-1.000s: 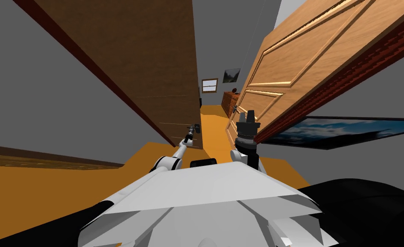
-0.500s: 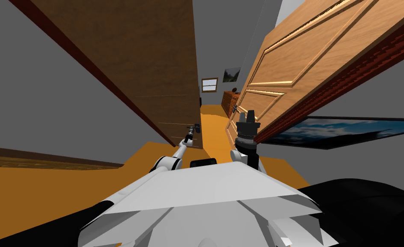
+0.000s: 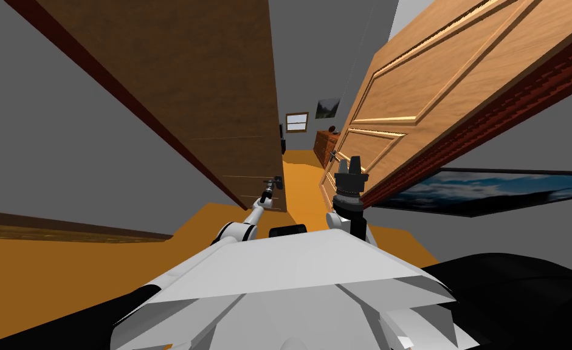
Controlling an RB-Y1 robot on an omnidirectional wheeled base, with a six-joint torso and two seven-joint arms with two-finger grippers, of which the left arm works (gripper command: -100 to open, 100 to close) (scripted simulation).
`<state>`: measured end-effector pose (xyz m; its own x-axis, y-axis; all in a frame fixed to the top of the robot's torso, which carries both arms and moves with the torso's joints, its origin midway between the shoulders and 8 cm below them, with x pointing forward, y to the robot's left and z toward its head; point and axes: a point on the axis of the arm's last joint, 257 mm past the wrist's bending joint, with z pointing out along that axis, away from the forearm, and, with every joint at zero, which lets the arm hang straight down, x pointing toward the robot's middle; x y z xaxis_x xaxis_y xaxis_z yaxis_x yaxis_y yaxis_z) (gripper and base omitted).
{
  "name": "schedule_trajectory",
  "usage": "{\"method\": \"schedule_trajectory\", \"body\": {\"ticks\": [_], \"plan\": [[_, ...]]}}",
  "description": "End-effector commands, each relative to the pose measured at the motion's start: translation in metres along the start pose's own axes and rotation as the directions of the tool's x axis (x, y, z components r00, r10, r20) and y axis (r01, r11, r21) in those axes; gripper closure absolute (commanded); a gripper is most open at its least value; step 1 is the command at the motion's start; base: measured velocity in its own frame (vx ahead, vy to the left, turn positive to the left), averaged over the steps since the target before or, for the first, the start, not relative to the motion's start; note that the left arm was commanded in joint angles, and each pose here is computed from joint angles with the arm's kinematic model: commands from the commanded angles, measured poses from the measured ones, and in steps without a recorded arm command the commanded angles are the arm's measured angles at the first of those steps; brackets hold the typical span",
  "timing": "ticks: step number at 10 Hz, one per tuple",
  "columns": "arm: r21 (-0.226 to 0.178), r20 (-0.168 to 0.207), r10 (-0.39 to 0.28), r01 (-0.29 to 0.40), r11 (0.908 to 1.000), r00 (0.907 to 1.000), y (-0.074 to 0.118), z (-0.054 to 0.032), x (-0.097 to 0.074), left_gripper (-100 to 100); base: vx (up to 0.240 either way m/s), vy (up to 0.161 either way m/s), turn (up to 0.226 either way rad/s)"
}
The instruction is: Push the door open
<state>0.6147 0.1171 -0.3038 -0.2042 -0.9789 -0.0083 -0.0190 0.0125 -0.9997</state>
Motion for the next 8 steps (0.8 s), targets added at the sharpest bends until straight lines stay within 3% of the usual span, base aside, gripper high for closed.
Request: {"method": "schedule_trajectory", "body": {"ticks": [1,2,4,6,7,8], "plan": [[0.019,0.02,0.009,-0.009,0.9998,0.9998,-0.009,0.0029,-0.015,100,0.167,-0.069,0.021],[0.019,0.02,0.009,-0.009,0.9998,0.9998,-0.009,0.0029,-0.015,100,0.107,-0.056,0.003],[0.018,0.056,0.013,-0.014,0.9997,0.9983,-0.009,0.0012,-0.038,100,0.152,-0.109,0.056],[0.018,0.064,0.014,-0.015,0.9997,0.9978,-0.009,0.0008,-0.043,100,0.134,-0.111,0.048],[0.017,0.089,0.015,-0.017,0.9997,0.9959,-0.009,-0.0008,-0.058,100,0.134,-0.106,0.063],[0.023,0.089,0.015,-0.017,0.9996,0.9959,-0.012,-0.0001,-0.058,100,0.11,-0.102,0.039]]}}
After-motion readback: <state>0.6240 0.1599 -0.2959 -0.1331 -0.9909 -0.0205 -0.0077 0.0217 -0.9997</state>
